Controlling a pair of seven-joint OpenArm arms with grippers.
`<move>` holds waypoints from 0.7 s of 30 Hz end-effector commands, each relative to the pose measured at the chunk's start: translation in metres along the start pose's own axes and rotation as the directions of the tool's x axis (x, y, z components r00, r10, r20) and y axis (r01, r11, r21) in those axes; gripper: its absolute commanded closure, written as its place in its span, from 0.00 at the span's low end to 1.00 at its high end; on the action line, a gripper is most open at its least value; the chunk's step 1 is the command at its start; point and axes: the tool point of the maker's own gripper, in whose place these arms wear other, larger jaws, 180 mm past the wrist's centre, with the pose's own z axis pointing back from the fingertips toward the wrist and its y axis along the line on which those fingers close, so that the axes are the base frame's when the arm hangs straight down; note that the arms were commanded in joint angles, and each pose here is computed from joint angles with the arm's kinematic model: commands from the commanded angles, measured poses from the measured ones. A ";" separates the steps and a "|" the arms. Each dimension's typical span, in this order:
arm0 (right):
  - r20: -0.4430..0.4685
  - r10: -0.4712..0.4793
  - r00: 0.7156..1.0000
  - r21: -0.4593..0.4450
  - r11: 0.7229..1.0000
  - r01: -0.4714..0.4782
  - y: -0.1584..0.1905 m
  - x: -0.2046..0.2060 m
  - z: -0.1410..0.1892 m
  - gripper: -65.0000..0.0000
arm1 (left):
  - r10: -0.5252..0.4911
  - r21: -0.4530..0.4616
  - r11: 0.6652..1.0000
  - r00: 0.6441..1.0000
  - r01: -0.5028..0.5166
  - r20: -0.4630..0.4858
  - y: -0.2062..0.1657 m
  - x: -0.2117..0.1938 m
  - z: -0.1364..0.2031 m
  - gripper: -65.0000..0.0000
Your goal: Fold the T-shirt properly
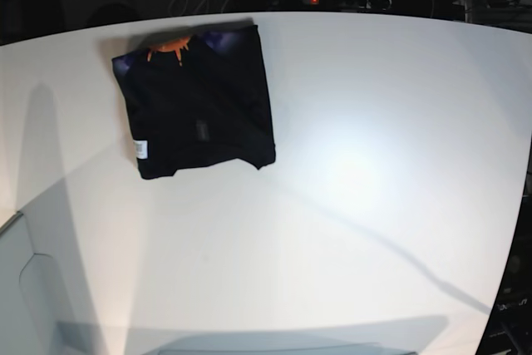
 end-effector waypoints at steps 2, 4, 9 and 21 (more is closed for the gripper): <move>0.007 0.106 0.994 -0.066 0.992 -0.105 -0.003 -0.003 0.000 1.00 | -0.059 0.078 0.995 0.998 0.061 -0.030 0.010 -0.009 -0.001 1.00; 0.005 0.217 0.976 -0.130 0.968 -0.214 -0.011 0.002 -0.001 1.00 | -0.111 0.118 0.986 0.993 0.116 -0.044 0.011 -0.009 -0.003 1.00; -0.008 0.404 0.915 -0.235 0.888 -0.395 -0.023 0.016 -0.002 1.00 | -0.150 0.129 0.980 0.988 0.153 -0.033 0.004 -0.003 -0.007 1.00; -0.163 0.510 0.845 -0.387 0.755 -0.530 -0.057 0.014 0.009 1.00 | -0.150 0.116 0.981 0.988 0.154 -0.041 -0.003 -0.010 -0.008 1.00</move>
